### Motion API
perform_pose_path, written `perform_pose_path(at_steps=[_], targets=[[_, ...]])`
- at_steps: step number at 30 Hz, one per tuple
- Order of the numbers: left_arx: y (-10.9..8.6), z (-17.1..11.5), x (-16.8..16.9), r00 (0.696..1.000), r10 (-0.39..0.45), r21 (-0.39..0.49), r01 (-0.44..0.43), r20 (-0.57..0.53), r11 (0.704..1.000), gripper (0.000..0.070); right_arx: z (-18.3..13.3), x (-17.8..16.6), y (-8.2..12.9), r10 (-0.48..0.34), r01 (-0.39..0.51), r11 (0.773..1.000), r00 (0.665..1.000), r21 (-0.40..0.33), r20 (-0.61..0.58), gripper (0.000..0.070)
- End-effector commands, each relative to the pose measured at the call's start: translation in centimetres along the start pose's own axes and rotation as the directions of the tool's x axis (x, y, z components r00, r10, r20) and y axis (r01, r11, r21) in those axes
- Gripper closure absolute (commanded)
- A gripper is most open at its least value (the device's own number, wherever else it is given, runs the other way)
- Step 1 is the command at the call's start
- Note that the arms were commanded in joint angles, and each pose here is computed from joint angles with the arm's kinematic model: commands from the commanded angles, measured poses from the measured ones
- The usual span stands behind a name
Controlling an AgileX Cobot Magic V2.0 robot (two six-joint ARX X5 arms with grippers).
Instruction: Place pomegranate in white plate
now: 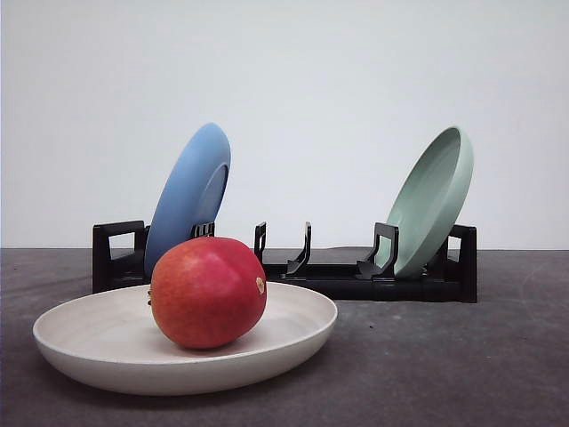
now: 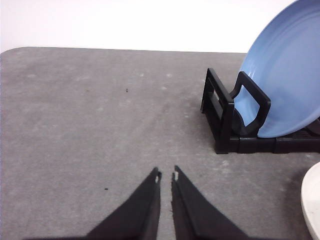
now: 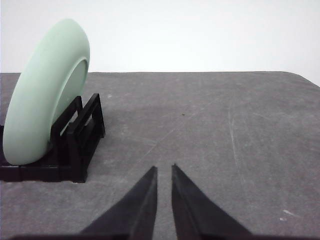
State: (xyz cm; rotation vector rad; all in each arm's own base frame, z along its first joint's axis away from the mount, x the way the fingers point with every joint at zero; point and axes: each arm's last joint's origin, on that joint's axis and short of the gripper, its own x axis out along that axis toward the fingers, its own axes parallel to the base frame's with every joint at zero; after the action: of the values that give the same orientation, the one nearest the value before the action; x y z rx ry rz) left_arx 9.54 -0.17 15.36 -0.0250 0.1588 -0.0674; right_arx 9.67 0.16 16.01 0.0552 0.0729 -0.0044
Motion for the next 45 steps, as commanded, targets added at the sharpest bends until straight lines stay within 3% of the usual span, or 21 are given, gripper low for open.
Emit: perform_pose_path(at_steps=[1,45], targets=[[0.03,-0.15,0.08,1.0,0.004,0.004,-0.004,0.007,1.0,0.0677,-0.03,0.04,-0.02,-0.002,0.002,1.0,1.0,0.011,0.006,0.0651],[0.03,-0.15,0.08,1.0,0.004,0.004,-0.004,0.007,1.0,0.0678,-0.03,0.04,-0.02,-0.002,0.002,1.0,1.0,0.011,0.006,0.0651]])
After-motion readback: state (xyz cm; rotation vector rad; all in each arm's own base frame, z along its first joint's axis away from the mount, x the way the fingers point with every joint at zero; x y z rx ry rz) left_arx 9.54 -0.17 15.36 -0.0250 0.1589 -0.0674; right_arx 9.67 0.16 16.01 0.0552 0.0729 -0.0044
